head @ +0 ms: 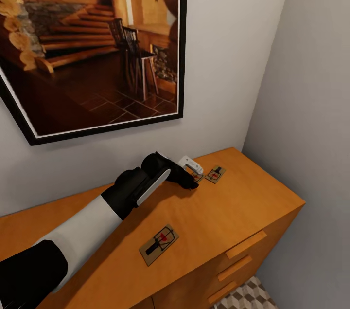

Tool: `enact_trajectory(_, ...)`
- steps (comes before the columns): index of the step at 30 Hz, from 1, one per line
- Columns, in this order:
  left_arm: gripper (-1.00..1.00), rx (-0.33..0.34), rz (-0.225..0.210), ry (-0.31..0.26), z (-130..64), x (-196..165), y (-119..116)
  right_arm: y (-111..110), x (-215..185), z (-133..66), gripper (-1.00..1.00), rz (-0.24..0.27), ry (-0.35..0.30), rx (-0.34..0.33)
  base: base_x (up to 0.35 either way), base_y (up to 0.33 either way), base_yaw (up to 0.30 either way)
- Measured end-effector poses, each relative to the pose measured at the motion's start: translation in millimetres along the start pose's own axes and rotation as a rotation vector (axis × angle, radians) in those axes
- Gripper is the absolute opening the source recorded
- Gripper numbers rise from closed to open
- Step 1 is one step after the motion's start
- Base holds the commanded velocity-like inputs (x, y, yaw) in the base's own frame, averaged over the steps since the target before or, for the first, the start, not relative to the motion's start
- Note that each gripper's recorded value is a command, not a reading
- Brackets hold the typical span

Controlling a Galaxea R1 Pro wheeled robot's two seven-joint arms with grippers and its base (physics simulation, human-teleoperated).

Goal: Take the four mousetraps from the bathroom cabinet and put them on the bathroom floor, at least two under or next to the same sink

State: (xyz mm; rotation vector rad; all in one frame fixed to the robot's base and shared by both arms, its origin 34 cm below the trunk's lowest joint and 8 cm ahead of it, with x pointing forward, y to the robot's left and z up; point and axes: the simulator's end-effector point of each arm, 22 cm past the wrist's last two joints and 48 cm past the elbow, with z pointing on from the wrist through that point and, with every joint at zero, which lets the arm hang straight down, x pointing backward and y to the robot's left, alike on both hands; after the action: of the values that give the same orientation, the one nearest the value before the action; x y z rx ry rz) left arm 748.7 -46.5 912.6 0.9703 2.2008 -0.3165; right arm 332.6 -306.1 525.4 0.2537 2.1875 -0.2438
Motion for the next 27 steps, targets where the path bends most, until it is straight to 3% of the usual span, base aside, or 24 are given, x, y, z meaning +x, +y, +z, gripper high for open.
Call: enact_trajectory(27, 1.00, -0.005, -0.005, 0.014, 3.9, 4.9, 1.7, 0.0, -0.1, 0.0, -1.00, 0.000, 0.000, 0.000, 0.000, 0.000, 0.000)
